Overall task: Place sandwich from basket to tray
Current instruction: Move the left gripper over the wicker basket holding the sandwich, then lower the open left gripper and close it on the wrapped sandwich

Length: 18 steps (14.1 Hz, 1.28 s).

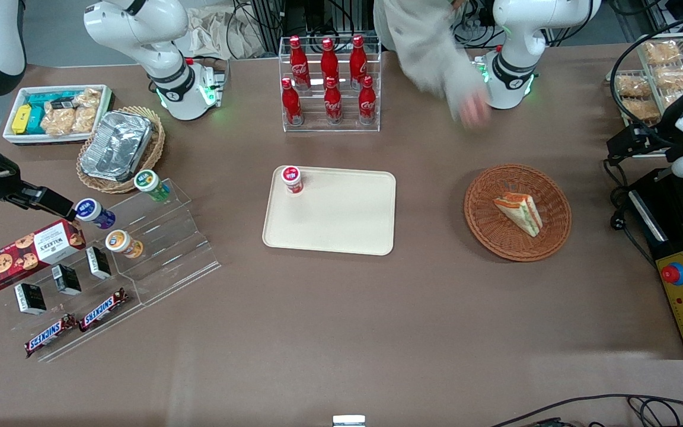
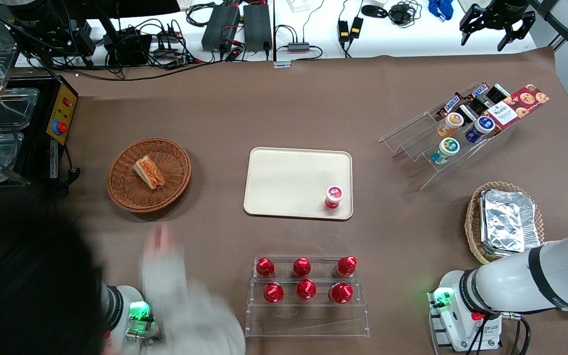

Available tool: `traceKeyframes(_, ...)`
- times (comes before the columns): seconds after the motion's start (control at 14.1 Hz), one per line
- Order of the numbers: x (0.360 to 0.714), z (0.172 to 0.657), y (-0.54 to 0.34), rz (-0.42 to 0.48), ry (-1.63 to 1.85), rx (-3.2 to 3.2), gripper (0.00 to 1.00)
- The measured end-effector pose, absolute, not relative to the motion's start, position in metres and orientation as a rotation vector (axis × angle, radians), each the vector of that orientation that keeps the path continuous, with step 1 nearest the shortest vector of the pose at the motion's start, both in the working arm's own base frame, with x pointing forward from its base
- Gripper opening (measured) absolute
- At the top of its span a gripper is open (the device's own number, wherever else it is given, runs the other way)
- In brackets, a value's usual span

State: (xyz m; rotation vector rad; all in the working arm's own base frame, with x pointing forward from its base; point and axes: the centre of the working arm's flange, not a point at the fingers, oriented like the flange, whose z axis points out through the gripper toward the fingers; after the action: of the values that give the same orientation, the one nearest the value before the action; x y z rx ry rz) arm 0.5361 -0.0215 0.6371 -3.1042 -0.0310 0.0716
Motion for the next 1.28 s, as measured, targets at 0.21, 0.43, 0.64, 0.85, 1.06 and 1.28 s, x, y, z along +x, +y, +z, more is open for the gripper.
traceKeyframes(0.21,0.536,0.638,-0.021,0.07,-0.031,-3.104,1.0)
traceKeyframes(0.43,0.535,0.636,-0.021,0.084,-0.033,-3.104,1.0)
traceKeyframes(0.64,0.524,0.612,-0.018,0.166,-0.042,-3.108,1.0)
traceKeyframes(0.85,0.501,0.562,-0.014,0.058,-0.136,-3.145,1.0)
traceKeyframes(1.06,0.461,0.496,-0.012,-0.052,-0.351,-3.138,1.0)
traceKeyframes(1.28,0.437,0.446,-0.011,-0.007,-0.562,-3.102,1.0)
